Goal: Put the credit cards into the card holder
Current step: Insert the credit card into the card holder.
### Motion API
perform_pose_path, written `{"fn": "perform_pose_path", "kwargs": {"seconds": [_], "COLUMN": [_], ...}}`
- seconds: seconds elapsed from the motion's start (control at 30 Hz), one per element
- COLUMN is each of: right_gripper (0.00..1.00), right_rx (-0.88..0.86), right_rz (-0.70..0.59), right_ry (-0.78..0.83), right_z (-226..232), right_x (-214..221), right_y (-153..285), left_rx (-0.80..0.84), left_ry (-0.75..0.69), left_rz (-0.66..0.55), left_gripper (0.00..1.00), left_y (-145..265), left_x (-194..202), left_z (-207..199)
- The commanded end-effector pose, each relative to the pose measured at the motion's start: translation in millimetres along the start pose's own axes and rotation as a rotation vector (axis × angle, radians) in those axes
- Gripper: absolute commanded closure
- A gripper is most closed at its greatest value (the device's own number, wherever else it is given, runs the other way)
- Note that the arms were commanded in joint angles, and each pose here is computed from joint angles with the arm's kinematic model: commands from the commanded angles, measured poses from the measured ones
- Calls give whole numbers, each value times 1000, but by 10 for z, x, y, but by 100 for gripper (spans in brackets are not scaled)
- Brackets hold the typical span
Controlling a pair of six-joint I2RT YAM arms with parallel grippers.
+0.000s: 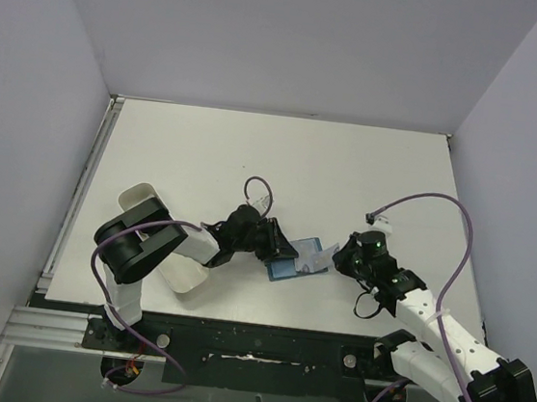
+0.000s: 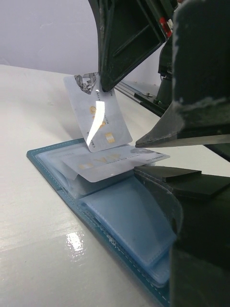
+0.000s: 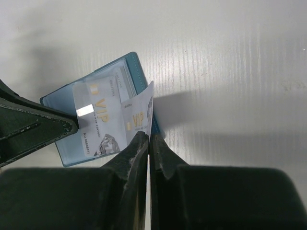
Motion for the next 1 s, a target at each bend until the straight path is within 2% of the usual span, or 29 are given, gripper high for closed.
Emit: {"fn": "perform_pose_path", "kwargs": {"seconds": [0.0, 0.2, 0.67, 0.97], "right_gripper": [100, 100, 100, 100], "right_rx": [-15, -17, -52, 62], "right_rz": [61, 60, 59, -46], "right_ry": [14, 18, 11, 80], "right_z": [40, 76, 220, 147], "right_x": [196, 199, 224, -249], "right_y": [7, 17, 153, 348], "left_rx": [110, 85, -10, 10], "left_ry": [-30, -53, -108, -115], "left_rz": [-69, -94, -163, -158], "left_gripper": [81, 100, 100, 100], "left_y": [-26, -34, 80, 115], "left_x": [-142, -177, -288, -284], "left_z": [-296, -252, -139, -185]}}
Point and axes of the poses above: each gripper's point midway between its finger pads, its own y axis back along the fingers, its own z axis along the line the jaws close on, x = y × z, the point moved 1 cm from there along y, back along the fingers, and after that the axes turned 8 degrees about y, right-handed, at the moved point
